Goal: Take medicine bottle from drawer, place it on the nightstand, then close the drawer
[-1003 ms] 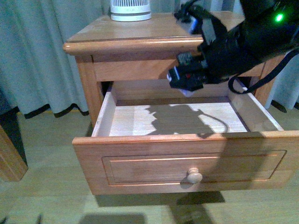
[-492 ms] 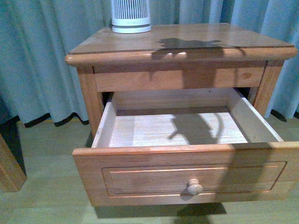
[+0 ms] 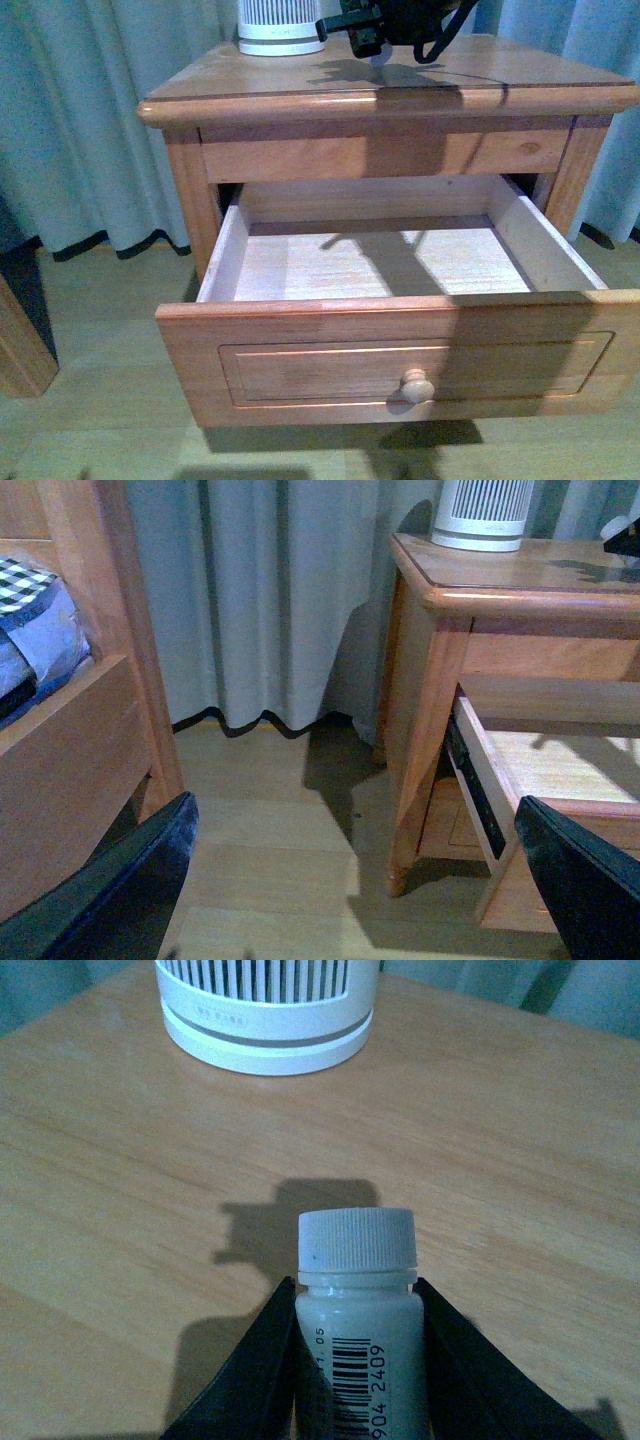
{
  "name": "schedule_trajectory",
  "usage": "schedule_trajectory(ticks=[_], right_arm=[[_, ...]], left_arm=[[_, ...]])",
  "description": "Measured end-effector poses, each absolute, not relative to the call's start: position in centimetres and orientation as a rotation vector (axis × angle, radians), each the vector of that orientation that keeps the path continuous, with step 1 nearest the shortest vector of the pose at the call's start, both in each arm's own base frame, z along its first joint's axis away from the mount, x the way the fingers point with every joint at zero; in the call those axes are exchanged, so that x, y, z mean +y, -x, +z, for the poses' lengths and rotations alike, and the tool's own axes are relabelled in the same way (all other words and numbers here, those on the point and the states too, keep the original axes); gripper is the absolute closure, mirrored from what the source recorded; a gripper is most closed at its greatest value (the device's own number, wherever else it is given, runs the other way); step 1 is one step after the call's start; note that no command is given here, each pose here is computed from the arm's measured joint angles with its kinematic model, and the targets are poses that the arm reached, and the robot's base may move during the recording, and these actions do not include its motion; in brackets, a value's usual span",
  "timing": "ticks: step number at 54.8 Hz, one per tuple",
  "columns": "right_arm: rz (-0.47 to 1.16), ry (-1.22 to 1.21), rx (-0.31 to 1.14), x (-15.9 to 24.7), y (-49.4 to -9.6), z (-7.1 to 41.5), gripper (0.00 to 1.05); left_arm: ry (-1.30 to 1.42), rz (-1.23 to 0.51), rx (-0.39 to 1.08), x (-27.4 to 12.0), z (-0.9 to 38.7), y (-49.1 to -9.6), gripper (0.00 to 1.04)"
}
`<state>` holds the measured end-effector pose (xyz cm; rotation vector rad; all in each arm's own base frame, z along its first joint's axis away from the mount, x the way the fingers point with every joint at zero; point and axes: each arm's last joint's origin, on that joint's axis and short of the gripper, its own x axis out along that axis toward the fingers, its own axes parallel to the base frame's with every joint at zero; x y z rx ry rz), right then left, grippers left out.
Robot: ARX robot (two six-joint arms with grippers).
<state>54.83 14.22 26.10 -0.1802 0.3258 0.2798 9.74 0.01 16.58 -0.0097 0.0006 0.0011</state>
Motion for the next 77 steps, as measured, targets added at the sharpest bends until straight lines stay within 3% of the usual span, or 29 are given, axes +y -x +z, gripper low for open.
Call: schedule_trajectory(ticks=[5, 12, 20, 30, 36, 41, 51, 58, 68, 77], right_arm=[[0.265, 0.172, 0.295, 14.3, -55.2, 26.4, 0.48], [0.273, 0.148, 0.212, 14.2, -54.5, 28.0, 0.30], [0.329, 0.076, 0.094, 13.4, -50.9, 32.0, 0.07], [0.401, -0.043, -0.045, 11.0, -41.9, 37.6, 0.07], [0.402, -0.087, -0.065, 8.7, -34.6, 37.5, 0.25], [0.352, -0.105, 0.062, 6.4, -28.7, 32.0, 0.47], [0.274, -0.126, 0.347, 4.9, -23.9, 22.3, 0.78], [0.225, -0.112, 0.444, 4.7, -22.0, 17.8, 0.99], [0.172, -0.064, 0.443, 4.9, -21.3, 13.2, 1.01], [0.159, -0.013, 0.401, 5.3, -23.8, 9.9, 1.01]], left_arm=[[0.010, 0.001, 0.001, 0.0, 16.6, -9.7, 0.06], [0.010, 0.001, 0.001, 0.0, 16.6, -9.7, 0.06], [0.010, 0.001, 0.001, 0.0, 16.6, -9.7, 0.06], [0.010, 0.001, 0.001, 0.0, 16.6, -9.7, 0.06], [0.010, 0.001, 0.001, 0.0, 16.6, -9.7, 0.06], [0.010, 0.001, 0.001, 0.0, 16.6, -9.7, 0.06], [0.010, 0.001, 0.001, 0.0, 16.6, -9.7, 0.06], [0.010, 0.001, 0.001, 0.0, 16.6, -9.7, 0.06], [0.010, 0.001, 0.001, 0.0, 16.6, -9.7, 0.06], [0.010, 0.001, 0.001, 0.0, 16.6, -9.7, 0.06]])
